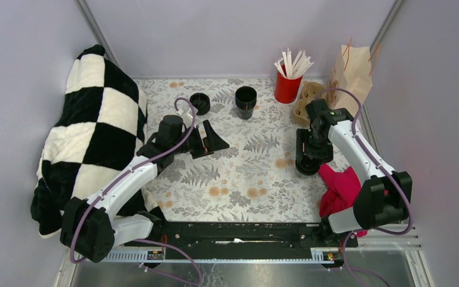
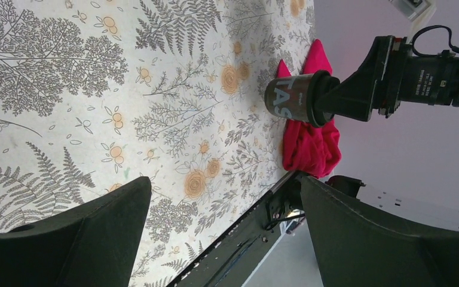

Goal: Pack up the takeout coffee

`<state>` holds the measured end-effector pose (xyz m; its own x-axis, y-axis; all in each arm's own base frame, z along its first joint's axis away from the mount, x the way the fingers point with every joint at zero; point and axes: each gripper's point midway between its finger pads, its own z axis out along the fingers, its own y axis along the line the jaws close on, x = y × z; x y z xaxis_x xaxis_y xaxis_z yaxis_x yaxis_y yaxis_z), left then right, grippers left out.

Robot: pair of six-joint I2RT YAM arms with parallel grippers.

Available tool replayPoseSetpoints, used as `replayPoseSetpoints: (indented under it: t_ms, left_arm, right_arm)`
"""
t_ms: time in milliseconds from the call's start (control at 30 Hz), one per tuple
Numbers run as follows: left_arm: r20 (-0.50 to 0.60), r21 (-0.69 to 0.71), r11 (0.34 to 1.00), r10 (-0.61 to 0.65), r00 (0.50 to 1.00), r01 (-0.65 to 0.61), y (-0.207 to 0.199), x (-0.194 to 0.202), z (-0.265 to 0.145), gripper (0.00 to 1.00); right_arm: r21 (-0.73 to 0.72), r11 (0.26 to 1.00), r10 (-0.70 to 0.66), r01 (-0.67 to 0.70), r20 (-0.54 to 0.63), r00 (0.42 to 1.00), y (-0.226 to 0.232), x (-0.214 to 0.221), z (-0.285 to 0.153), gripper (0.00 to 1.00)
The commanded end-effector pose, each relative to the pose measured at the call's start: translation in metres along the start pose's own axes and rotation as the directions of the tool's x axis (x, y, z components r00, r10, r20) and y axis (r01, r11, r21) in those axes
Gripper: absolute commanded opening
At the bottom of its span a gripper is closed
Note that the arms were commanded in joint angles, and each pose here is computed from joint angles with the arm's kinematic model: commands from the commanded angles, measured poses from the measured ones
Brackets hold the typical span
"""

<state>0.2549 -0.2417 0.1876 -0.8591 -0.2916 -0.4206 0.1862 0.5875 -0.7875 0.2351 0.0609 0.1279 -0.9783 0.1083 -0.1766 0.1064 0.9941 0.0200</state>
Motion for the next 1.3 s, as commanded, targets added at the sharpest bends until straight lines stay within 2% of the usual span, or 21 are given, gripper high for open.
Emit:
replayPoseSetpoints:
  t_ms: [0,233,400,467,600,733,800,900,967,1033,1067,1167,1267]
  left_arm:
    - [0.032,0.02,0.997,0.078,0.996,-0.079,-0.015,-0.012,-0.004,0.99]
    - [0.039,0.018,0.995,0.092,0.995,-0.093,-0.019,-0.015,-0.007,0.99]
    - [0.039,0.016,0.995,0.103,0.994,-0.103,-0.02,-0.017,-0.008,0.99]
    - [0.039,0.011,0.994,0.108,0.993,-0.109,-0.02,-0.018,-0.007,0.99]
    - [0.042,0.004,0.992,0.122,0.992,-0.122,-0.021,-0.021,-0.007,0.99]
    - [0.039,-0.002,0.99,0.139,0.99,-0.139,-0.023,-0.023,-0.009,0.99]
    - [0.041,-0.006,0.989,0.147,0.988,-0.147,-0.025,-0.025,-0.01,0.99]
    - [0.05,-0.012,0.988,0.157,0.986,-0.157,-0.025,-0.028,-0.011,0.99]
    - [0.055,-0.01,0.987,0.162,0.985,-0.162,-0.026,-0.028,-0.012,0.99]
    - [0.059,-0.003,0.985,0.17,0.984,-0.17,-0.028,-0.028,-0.015,0.99]
    - [0.058,-0.005,0.984,0.175,0.983,-0.175,-0.028,-0.027,-0.016,0.99]
    - [0.054,-0.012,0.978,0.207,0.977,-0.207,-0.028,-0.026,-0.02,0.99]
    - [0.04,-0.016,0.968,0.251,0.967,-0.25,-0.027,-0.023,-0.024,0.99]
  right_arm:
    - [-0.016,0.999,-0.029,0.028,-0.075,0.997,-0.001,0.018,0.004,0.73]
    - [-0.005,0.999,-0.035,0.035,-0.083,0.996,-0.002,0.017,0.014,0.79]
    - [-0.008,0.999,-0.041,0.041,-0.058,0.997,-0.001,0.012,0.01,0.9]
    - [-0.031,0.999,-0.038,0.037,-0.015,0.999,0.003,0.004,-0.001,0.98]
    - [0.0,0.999,-0.034,0.034,0.059,0.998,-0.002,-0.012,-0.029,1.0]
    - [0.028,0.999,0.014,-0.023,0.276,0.961,-0.006,-0.058,-0.067,1.0]
    - [0.028,0.998,0.04,-0.055,0.386,0.922,-0.004,-0.09,-0.079,0.98]
    - [0.009,0.998,0.045,-0.059,0.531,0.846,0.008,-0.146,-0.069,0.96]
    - [-0.015,0.998,0.056,-0.058,0.584,0.81,0.015,-0.176,-0.055,0.93]
    - [-0.078,0.997,0.048,0.001,0.615,0.787,0.035,-0.201,-0.042,0.89]
    - [-0.107,0.993,0.034,0.042,0.62,0.784,0.046,-0.212,-0.032,0.88]
    - [-0.072,0.996,-0.004,0.057,0.586,0.81,0.052,-0.236,0.004,0.71]
    - [-0.08,0.996,0.011,0.042,0.569,0.823,0.056,-0.254,0.03,0.68]
